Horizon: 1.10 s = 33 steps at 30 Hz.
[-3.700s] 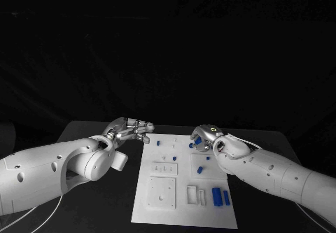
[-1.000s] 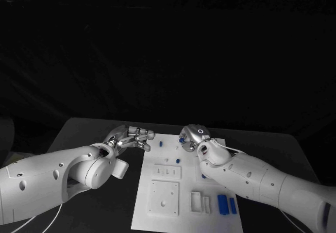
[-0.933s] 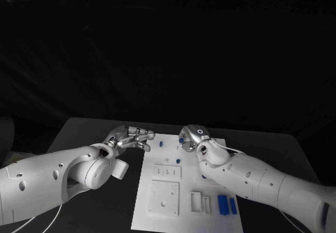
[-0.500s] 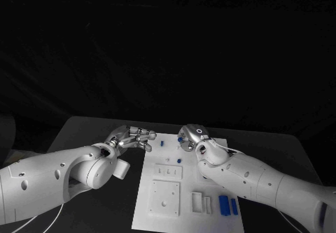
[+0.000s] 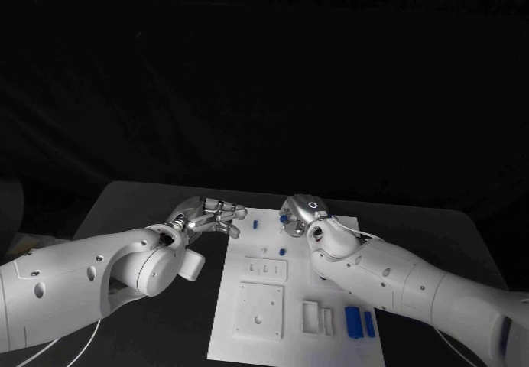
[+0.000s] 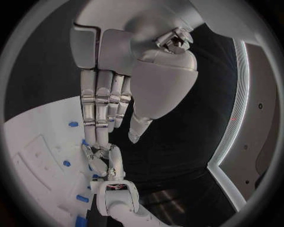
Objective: Assemble the parts on the task board
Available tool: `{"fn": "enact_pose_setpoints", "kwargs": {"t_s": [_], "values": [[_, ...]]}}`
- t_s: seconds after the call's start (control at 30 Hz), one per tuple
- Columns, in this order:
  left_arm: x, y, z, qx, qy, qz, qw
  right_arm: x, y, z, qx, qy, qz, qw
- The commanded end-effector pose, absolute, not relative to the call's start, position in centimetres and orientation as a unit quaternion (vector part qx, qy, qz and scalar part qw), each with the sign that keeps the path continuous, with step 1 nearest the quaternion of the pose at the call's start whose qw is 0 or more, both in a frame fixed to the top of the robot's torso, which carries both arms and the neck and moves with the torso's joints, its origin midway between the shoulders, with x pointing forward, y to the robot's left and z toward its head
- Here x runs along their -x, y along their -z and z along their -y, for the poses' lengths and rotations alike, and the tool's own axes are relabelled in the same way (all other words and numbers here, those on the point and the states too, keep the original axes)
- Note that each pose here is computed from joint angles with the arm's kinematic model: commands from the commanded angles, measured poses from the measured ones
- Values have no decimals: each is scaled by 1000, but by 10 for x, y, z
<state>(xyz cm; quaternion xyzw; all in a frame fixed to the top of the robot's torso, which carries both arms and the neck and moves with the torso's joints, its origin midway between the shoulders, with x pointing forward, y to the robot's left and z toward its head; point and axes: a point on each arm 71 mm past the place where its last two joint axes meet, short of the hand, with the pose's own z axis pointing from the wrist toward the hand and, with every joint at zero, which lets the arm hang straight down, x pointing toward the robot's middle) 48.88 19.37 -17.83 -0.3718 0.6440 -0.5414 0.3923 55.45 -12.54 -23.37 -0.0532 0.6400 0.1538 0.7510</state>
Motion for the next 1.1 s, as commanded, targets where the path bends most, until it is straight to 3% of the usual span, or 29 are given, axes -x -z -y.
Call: {"fn": "enact_pose_setpoints", "kwargs": {"t_s": [0.03, 0.57, 0.93, 1.1], "values": [[-488, 177, -191, 368, 548, -645, 385, -554, 242, 124, 66, -144, -662, 733], [-490, 176, -196, 372, 544, -643, 391, -548, 225, 139, 22, -194, -610, 768], [-492, 176, -206, 378, 539, -638, 398, -543, 191, 193, -9, -192, -612, 768], [-493, 176, -208, 380, 538, -637, 400, -543, 188, 217, -21, -184, -630, 754]]}}
